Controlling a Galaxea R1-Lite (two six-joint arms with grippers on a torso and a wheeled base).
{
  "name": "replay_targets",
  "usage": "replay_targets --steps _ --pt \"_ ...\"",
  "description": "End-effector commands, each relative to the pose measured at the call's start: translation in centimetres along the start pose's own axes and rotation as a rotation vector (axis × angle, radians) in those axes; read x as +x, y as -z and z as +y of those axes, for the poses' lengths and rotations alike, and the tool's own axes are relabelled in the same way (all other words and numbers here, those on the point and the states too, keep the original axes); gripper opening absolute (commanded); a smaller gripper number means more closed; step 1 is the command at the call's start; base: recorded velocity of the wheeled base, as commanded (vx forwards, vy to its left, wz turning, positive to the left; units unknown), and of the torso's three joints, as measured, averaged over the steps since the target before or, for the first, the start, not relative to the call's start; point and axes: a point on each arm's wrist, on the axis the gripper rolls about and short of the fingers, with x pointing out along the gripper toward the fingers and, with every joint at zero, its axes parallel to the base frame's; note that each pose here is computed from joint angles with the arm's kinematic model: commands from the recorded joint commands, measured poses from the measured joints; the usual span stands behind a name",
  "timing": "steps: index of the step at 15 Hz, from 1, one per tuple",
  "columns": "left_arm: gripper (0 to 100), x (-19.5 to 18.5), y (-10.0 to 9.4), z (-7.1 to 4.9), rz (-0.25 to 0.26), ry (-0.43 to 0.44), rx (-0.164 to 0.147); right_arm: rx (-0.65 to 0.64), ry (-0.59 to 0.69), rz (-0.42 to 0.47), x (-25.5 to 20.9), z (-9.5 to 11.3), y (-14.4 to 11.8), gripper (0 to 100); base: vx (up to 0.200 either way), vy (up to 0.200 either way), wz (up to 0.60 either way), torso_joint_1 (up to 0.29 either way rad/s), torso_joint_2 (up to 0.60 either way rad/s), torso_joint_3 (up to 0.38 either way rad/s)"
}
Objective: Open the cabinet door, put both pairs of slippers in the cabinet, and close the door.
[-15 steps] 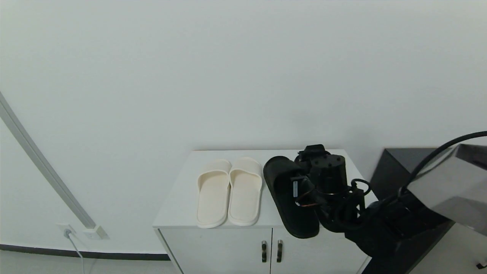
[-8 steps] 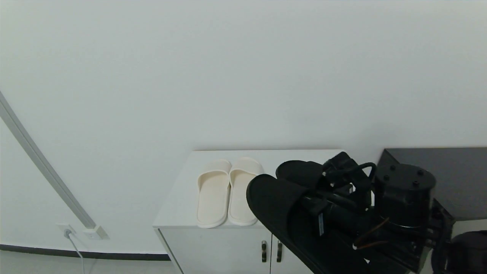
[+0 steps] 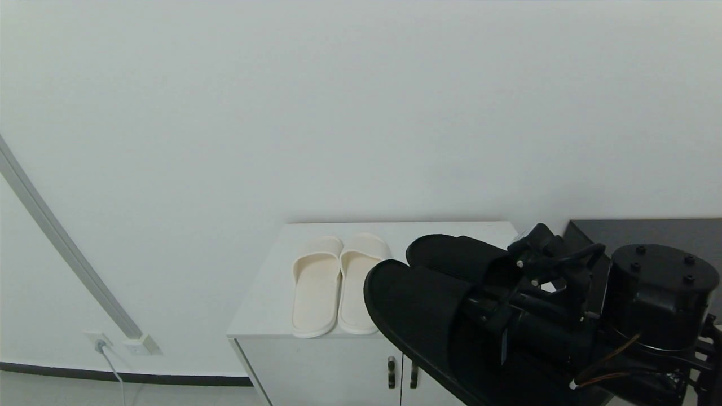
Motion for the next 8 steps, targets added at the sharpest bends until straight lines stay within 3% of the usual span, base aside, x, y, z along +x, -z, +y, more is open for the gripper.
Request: replay_targets --steps 1,2,8 --pt "0 0.01 0.0 0.0 0.001 -0.001 -0.001 0.001 -0.002 -0.001 -0.09 0.03 -0.01 0 0.0 0.0 0.0 0.0 0.0 0.0" --pt "0 0.01 0.0 0.0 0.001 -0.001 -0.001 -0.001 -0.004 0.006 -0.16 0.07 0.15 0 0.0 0.0 0.0 0.0 0.0 0.0" --pt "0 0.01 0.0 0.0 0.001 -0.002 -0.004 -0.003 -0.005 0.029 -0.51 0.11 0.78 0 -0.2 0.0 0.0 0.003 0.0 0.002"
